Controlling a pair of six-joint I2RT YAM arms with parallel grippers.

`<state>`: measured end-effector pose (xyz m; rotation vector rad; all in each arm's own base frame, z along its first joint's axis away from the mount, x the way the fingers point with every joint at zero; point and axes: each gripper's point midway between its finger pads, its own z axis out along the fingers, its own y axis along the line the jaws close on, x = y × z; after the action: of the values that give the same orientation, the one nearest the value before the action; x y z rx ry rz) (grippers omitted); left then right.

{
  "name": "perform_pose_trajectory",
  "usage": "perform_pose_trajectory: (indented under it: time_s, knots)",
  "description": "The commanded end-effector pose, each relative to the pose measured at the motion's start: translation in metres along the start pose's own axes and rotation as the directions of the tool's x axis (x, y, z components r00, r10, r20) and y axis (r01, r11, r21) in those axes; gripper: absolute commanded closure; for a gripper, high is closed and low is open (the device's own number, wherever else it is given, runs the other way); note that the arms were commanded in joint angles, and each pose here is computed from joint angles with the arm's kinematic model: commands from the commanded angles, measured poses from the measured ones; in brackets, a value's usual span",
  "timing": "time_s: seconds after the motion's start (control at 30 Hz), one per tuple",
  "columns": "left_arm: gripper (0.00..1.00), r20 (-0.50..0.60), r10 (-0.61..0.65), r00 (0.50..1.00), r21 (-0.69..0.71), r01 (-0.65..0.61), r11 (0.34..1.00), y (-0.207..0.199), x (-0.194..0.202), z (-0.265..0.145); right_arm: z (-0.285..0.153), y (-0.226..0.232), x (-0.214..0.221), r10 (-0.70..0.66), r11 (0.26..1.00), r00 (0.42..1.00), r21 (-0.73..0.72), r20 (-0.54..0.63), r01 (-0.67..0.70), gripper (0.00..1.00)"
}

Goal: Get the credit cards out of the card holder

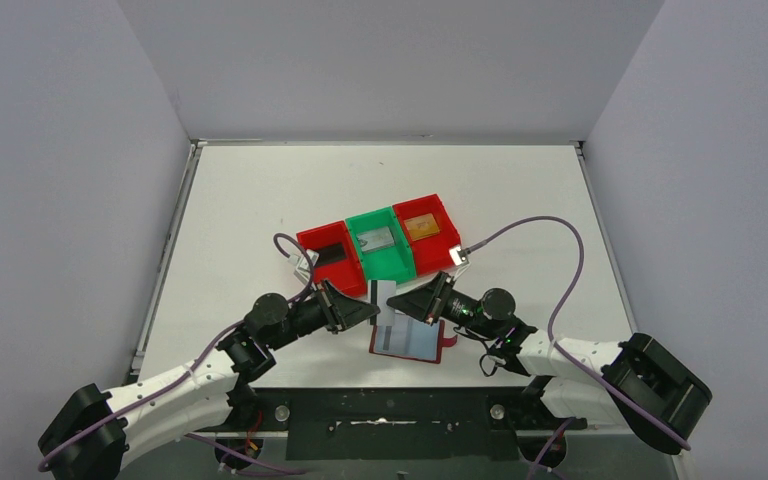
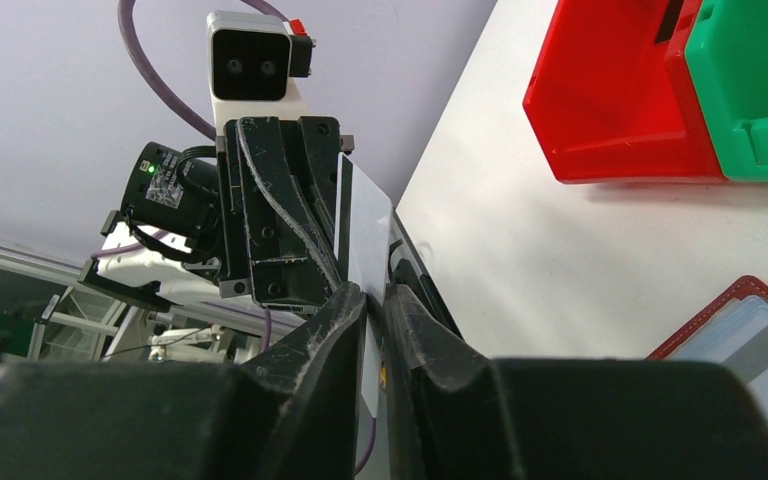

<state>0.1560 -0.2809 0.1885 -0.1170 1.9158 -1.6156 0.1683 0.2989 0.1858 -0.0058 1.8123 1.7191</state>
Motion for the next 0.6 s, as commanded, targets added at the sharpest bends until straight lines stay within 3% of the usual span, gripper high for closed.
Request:
perform_pose_trajectory:
  time_s: [0.0,0.07,0.37,0.57]
  knots:
    - [1.0,0.028,0.009,1.0,0.056,-0.011,0.998,-0.016,-0.009,0.001,-0.001,0.021,-0.012,-0.034,0.995,0.998,-0.091,0.048,0.038,0.9]
    - [1.0,0.028,0.006,1.0,0.053,-0.008,0.999,-0.015,-0.009,0.002,-0.001,0.022,-0.012,-0.034,0.995,0.998,-0.093,0.05,0.038,0.92]
    - [0.71,0.029,0.006,1.0,0.04,-0.007,0.999,-0.013,-0.009,0.001,-0.002,0.019,-0.013,-0.031,0.996,0.998,-0.079,0.06,0.035,1.0]
    - [0.4,0.026,0.054,0.998,-0.061,-0.053,0.997,0.0,-0.012,0.0,-0.005,0.009,-0.017,-0.045,0.999,0.995,-0.025,0.087,0.048,1.0]
